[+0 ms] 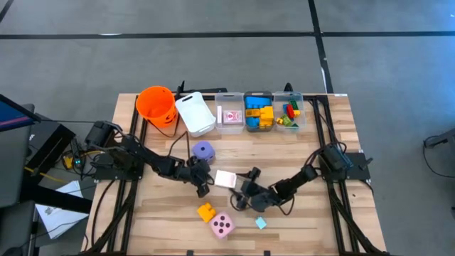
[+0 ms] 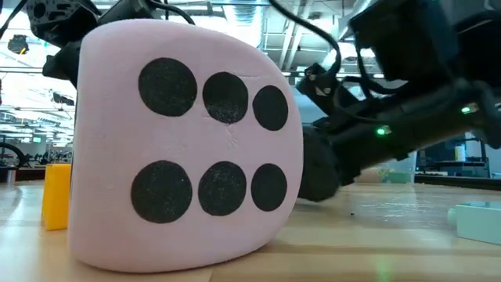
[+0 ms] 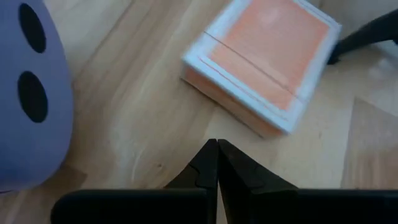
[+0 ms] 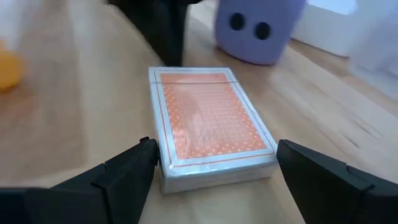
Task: Pick & Place Toys
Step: Put the orange deck of cards into the left transparent bin
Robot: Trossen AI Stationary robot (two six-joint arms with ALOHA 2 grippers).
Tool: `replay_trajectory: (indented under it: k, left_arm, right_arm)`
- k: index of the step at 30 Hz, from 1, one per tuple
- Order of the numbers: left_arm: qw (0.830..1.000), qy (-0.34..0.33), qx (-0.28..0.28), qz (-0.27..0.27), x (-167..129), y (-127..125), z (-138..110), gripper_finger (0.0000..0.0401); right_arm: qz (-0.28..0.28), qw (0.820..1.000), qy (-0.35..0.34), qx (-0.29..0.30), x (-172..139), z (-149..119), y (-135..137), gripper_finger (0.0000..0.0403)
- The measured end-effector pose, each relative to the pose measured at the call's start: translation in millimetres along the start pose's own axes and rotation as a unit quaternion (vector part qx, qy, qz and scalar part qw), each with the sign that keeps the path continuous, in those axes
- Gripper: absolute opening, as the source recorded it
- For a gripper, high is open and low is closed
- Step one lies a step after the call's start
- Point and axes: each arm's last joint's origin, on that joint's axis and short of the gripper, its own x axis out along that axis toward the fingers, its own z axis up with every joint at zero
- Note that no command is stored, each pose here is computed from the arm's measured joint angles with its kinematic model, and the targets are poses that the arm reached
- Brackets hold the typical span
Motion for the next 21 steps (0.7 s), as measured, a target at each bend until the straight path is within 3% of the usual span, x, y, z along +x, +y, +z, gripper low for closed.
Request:
replay_trajectory:
  k: [16,21]
  left_arm:
    - [0.999,-0.019,0.027,0.005,2.1,3.4,3.9,0.0000]
    - [0.999,-0.019,0.027,0.004,2.1,3.3,3.9,0.0000]
  right_arm:
    - [-0.009,1.000,0.011,0.012,4.8,-1.6,-5.1,0.0327]
    - [-0.007,1.000,0.007,-0.019,5.4,0.4,-2.9,0.0327]
